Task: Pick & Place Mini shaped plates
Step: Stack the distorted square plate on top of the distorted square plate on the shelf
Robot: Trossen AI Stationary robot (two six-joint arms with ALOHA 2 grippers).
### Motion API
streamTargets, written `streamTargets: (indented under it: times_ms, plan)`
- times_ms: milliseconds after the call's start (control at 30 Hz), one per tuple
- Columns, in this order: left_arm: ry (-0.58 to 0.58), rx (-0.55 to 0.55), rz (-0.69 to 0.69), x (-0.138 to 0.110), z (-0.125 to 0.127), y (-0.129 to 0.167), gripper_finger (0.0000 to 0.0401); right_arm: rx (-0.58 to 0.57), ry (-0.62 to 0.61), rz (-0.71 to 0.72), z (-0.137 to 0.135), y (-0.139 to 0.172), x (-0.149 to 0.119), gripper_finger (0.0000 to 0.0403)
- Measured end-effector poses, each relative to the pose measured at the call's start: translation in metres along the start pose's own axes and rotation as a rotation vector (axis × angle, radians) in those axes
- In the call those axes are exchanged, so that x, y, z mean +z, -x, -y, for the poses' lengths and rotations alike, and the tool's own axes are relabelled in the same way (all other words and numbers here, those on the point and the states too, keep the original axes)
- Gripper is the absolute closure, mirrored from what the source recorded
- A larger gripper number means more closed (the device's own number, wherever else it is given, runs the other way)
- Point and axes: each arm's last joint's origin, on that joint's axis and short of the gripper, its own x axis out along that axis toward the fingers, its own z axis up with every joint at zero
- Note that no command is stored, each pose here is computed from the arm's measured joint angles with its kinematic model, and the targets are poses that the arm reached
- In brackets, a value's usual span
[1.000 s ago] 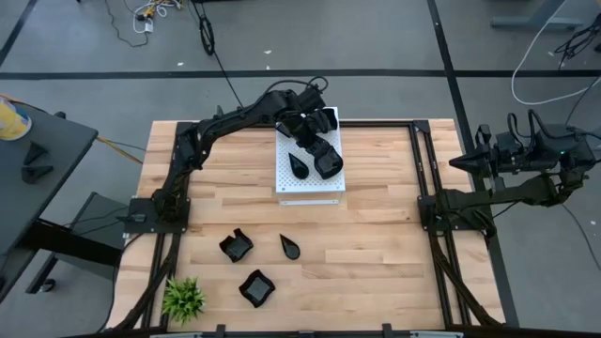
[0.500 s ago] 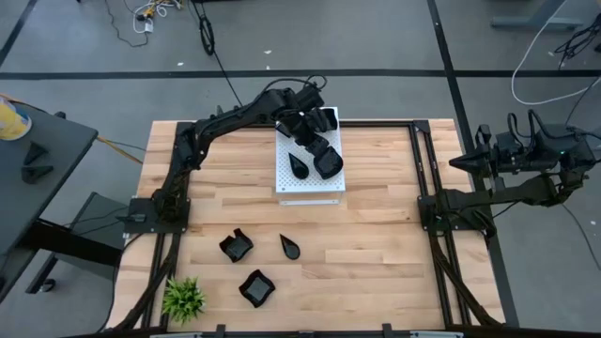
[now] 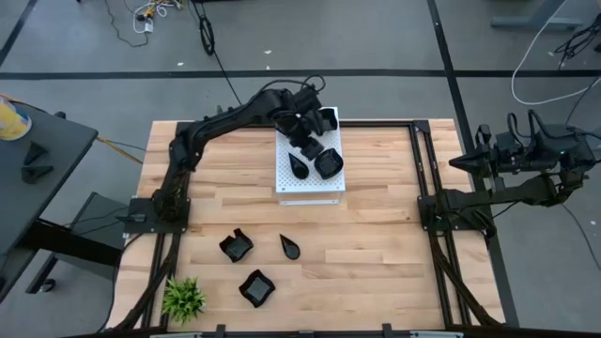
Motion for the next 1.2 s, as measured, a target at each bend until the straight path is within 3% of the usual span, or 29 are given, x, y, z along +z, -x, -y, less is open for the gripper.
streamTargets:
  times_ms: [300, 700, 1200]
  plan:
    - [-0.101, 0.075, -0.121, -0.033, 0.047, 0.014, 0.0256, 0.000, 0.000, 0.000, 0.000, 0.000, 0.000, 0.0384]
    - [-0.201, 0.065, -0.157, -0.061, 0.103, 0.009, 0.0256, 0.000, 0.000, -0.001, 0.000, 0.000, 0.000, 0.0384]
    - [-0.206, 0.067, -0.190, -0.098, 0.123, -0.003, 0.0256, 0.000, 0.000, 0.000, 0.000, 0.000, 0.000, 0.0384]
